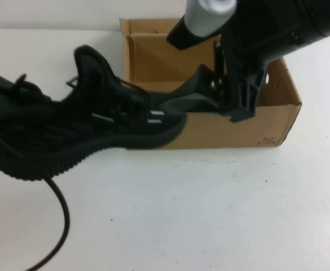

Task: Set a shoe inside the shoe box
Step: Hand over the shoe

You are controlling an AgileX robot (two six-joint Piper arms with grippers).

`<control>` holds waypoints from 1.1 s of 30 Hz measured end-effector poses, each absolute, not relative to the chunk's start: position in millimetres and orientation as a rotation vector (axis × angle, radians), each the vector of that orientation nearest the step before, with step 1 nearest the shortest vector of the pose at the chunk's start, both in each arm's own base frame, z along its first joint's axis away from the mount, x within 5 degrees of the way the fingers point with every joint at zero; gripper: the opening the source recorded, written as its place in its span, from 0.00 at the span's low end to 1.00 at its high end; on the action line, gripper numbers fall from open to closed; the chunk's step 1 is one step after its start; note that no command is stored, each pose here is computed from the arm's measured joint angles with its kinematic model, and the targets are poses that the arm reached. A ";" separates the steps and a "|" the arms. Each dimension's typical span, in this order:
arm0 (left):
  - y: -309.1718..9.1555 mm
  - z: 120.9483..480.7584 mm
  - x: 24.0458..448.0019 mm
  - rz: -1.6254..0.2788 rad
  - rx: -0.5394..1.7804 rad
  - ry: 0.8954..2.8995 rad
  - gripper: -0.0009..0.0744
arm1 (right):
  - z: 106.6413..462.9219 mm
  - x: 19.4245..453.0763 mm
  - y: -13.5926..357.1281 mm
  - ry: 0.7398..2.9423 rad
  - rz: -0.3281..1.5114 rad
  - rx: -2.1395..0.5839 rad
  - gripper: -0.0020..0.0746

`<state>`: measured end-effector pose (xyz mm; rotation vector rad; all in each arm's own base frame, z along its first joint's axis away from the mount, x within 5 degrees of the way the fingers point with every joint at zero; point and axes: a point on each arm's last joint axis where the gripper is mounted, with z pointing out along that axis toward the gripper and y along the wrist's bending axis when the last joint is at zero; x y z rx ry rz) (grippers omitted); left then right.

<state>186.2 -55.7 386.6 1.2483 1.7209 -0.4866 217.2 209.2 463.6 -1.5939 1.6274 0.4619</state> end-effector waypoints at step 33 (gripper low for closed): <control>-67.7 386.9 181.3 -0.550 1.301 1.689 0.06 | 410.1 258.6 255.3 1.708 0.692 -1.609 0.74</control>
